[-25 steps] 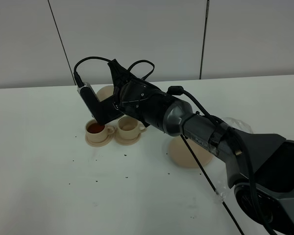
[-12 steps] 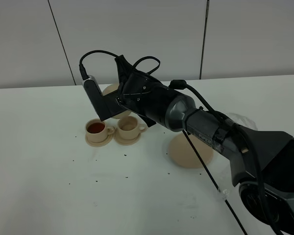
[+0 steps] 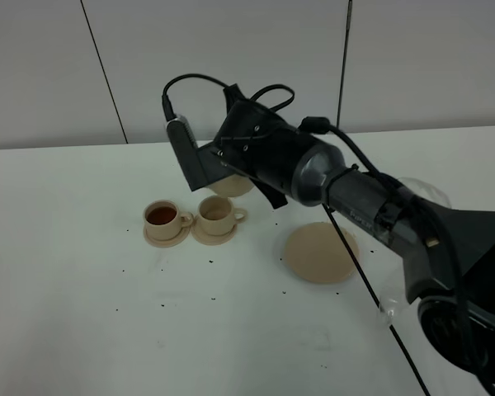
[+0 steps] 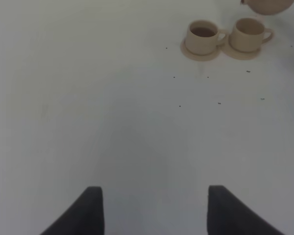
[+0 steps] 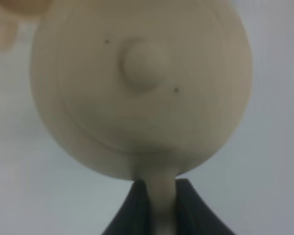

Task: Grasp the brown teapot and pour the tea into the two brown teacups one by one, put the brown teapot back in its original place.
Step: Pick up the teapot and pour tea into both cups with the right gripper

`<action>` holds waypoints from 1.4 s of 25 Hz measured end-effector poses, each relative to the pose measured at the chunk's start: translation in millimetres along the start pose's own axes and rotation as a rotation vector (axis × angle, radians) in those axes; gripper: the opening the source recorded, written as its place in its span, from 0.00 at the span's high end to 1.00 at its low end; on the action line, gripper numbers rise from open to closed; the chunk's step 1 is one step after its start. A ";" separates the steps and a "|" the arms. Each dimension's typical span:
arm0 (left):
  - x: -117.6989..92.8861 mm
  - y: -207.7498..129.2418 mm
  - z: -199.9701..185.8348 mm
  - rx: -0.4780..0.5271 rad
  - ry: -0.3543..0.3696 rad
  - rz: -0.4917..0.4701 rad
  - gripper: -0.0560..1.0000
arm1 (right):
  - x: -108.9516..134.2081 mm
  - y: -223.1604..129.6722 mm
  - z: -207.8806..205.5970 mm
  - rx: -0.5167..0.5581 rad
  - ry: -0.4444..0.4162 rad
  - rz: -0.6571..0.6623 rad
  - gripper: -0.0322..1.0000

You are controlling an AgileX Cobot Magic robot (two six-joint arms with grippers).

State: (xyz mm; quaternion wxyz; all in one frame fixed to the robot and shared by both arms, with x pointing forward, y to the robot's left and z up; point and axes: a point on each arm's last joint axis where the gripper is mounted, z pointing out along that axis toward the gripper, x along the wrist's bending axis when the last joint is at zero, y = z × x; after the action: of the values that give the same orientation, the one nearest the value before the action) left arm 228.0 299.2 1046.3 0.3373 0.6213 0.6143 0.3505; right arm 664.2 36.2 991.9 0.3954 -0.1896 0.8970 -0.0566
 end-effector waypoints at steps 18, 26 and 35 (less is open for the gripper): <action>0.0 0.0 0.0 0.000 0.000 0.001 0.44 | 5.6 -26.6 2.2 0.054 0.129 -0.026 0.88; 0.0 0.0 0.0 0.000 0.000 0.001 0.44 | 5.8 -20.4 6.5 0.036 0.099 -0.040 0.88; 0.0 0.0 0.0 0.000 0.000 0.000 0.44 | 6.3 -14.3 12.2 0.044 0.058 -0.083 0.88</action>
State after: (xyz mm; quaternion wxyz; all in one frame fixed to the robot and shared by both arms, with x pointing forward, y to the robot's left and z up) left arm 228.0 299.2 1046.3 0.3372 0.6214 0.6142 0.3506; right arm 673.4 21.1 982.9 0.3706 -0.2164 0.8979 -0.0981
